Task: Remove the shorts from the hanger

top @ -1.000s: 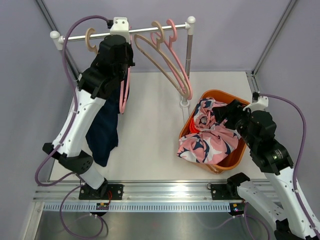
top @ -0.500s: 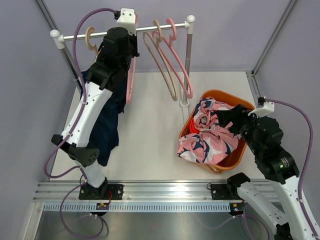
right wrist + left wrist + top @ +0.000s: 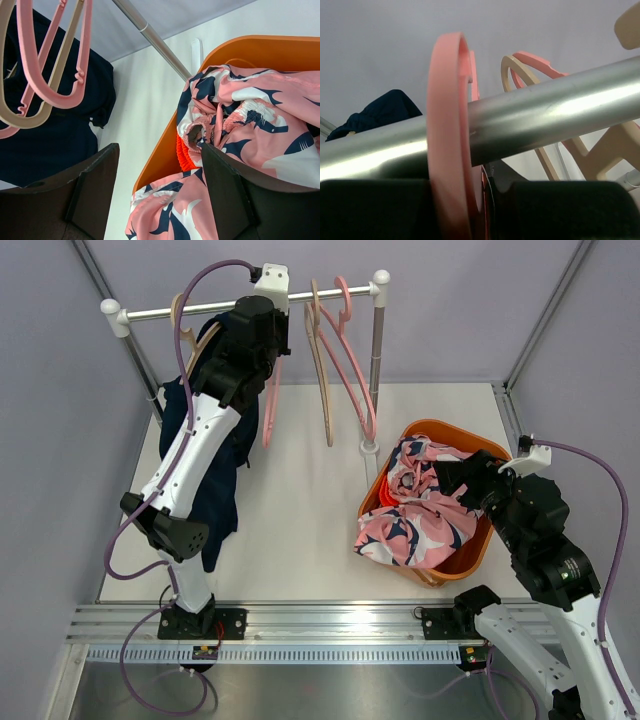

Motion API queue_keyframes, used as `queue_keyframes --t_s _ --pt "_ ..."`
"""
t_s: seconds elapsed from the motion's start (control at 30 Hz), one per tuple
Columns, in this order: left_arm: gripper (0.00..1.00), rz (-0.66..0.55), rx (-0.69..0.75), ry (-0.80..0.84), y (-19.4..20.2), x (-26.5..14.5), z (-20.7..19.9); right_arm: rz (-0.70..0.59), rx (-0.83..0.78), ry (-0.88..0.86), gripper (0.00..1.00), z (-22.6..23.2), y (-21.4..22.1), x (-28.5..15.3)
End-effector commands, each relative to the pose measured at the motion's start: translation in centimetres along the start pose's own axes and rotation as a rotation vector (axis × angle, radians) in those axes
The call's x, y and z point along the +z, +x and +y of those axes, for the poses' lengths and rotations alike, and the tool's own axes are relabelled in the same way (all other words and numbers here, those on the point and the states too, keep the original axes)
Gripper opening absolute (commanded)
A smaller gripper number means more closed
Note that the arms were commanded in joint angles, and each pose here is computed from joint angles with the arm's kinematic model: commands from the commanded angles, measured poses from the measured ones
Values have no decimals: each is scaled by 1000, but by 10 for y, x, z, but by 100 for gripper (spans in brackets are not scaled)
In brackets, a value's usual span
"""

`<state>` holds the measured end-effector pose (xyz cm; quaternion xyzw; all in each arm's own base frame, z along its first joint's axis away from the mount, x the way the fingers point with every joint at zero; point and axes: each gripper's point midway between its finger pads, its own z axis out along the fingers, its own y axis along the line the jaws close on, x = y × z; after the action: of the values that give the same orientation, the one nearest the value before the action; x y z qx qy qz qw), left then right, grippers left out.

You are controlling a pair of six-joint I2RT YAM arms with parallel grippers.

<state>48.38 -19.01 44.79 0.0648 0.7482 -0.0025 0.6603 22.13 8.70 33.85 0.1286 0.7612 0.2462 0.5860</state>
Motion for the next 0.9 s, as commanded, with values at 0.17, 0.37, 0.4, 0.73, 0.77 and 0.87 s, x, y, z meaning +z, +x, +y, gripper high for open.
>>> queue_keyframes --t_s 0.17,0.37,0.4,0.73,0.77,0.87 --pt "17 -53 -35 33 -16 -7 1 -11 -14 -2 75 -1 -2 -4" --pt "26 -39 -28 60 -12 -9 -3 -7 -11 -2 75 -1 0 -3" --pt "35 -46 -33 65 -15 -14 -2 -5 -12 -3 75 -1 1 -2" --pt "64 -131 -68 133 -41 -56 4 -7 -11 3 75 -3 1 -2" --pt "65 -133 -67 137 -41 -58 4 -5 -12 3 75 -3 2 -1" --pt "71 -140 -71 139 -45 -70 9 -8 -12 6 75 -4 2 -1"
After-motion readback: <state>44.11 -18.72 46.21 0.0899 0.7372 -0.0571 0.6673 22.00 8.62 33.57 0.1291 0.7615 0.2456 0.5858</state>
